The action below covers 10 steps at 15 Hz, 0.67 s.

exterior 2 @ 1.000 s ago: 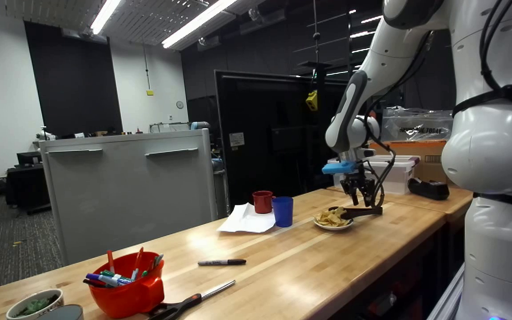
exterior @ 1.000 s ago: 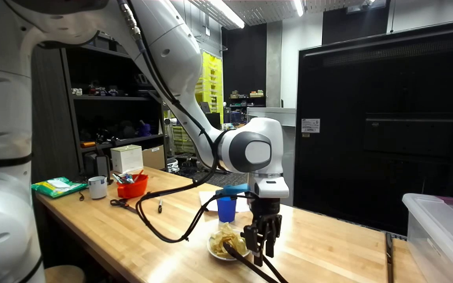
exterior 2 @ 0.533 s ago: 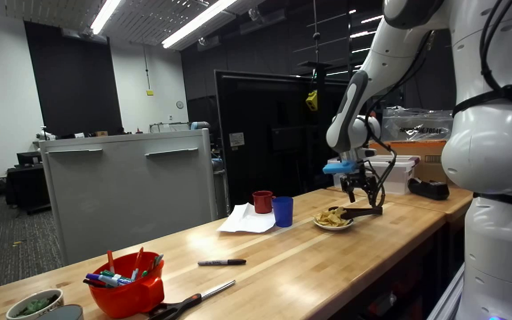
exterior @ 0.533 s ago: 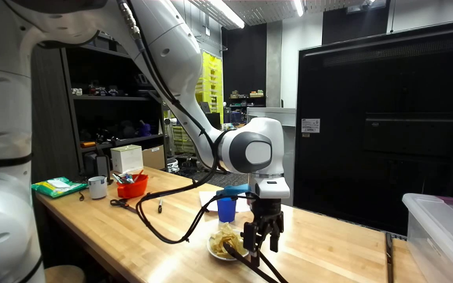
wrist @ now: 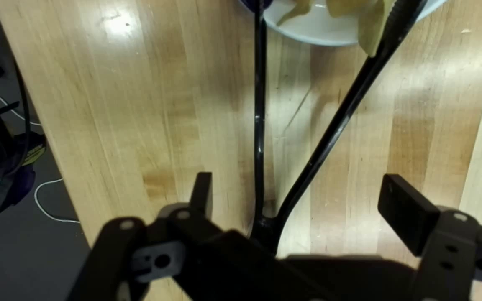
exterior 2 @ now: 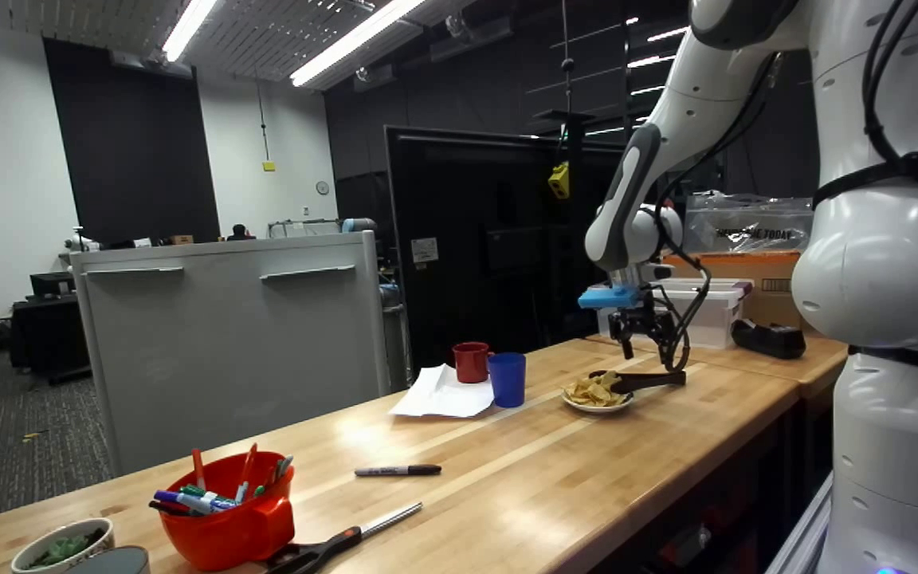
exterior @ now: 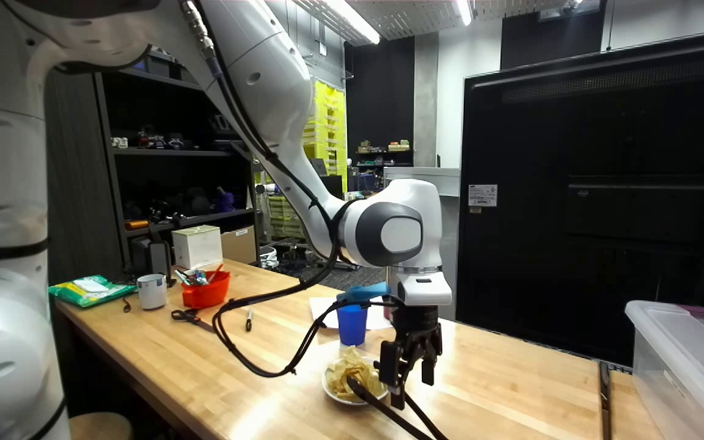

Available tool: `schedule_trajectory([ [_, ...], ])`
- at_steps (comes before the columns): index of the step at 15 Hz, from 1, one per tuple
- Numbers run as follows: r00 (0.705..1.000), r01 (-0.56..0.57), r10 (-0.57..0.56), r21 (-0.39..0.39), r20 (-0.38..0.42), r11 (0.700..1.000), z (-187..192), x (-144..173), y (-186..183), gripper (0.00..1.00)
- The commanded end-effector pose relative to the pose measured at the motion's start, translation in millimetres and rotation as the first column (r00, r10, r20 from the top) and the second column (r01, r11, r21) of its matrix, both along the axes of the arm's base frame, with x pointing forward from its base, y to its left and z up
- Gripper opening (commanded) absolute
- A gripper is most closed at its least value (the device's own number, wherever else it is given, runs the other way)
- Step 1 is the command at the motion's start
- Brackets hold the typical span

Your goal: Use the black tongs to get some chips from the white plate

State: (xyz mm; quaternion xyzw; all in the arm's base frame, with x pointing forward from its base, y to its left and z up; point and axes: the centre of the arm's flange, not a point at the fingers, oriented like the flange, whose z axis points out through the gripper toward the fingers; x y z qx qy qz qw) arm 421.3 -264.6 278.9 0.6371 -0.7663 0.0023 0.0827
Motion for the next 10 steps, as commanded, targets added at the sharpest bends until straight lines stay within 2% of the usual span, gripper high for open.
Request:
schedule_trajectory([
  [1,1.000,-0.014,0.014,0.041,0.011,0.999,-1.7,-2.8,4.6,1.00],
  [10,0.999,-0.042,0.041,0.061,0.017,0.997,-1.4,1.3,7.4,1.00],
])
